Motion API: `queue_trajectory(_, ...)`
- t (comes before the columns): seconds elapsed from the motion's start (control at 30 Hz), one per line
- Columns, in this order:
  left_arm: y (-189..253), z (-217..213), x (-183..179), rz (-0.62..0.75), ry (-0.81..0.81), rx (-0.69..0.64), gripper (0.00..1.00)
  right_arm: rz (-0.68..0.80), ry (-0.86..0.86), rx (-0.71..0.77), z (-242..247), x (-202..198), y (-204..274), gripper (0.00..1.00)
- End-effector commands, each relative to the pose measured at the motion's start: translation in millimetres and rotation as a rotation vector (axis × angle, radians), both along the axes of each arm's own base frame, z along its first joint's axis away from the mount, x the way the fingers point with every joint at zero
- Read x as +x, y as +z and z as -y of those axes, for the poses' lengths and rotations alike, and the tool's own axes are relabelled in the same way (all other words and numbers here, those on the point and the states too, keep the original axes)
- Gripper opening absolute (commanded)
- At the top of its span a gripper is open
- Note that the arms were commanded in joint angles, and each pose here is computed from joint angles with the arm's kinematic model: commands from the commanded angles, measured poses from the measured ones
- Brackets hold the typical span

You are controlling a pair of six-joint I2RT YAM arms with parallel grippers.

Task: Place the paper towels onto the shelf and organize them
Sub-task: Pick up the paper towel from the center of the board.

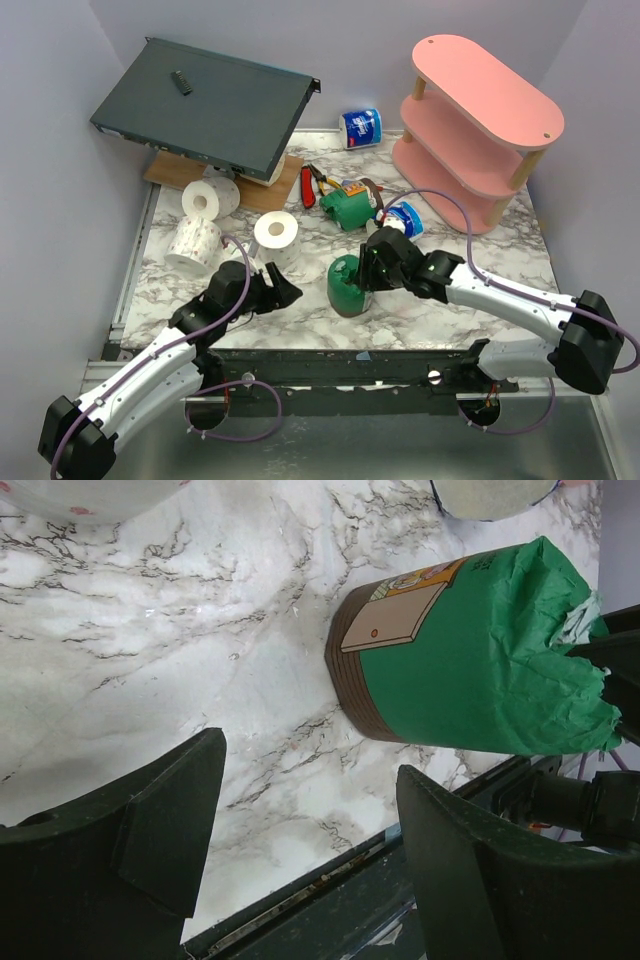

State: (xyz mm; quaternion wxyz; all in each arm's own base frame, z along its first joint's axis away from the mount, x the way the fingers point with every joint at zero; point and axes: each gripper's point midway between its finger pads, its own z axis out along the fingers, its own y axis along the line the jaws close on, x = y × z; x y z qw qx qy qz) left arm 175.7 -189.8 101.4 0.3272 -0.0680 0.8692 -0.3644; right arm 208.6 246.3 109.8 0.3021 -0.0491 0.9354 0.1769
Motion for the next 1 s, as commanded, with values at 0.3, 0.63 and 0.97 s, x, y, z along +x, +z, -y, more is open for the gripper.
queue_trajectory(0.3, 4, -2, 0, 0.022, -0.014, 0.016, 0.71, 0.036, 0.026, -0.022, 6, 1, 24, 0.39)
queue_trajectory(0.63, 14, -1, 4, 0.052, -0.022, 0.026, 0.71, 0.171, -0.019, -0.022, 24, 11, 115, 0.37)
queue_trajectory(0.97, 18, 4, 5, 0.061, -0.040, 0.002, 0.71, 0.411, -0.210, -0.042, 73, 45, 232, 0.36)
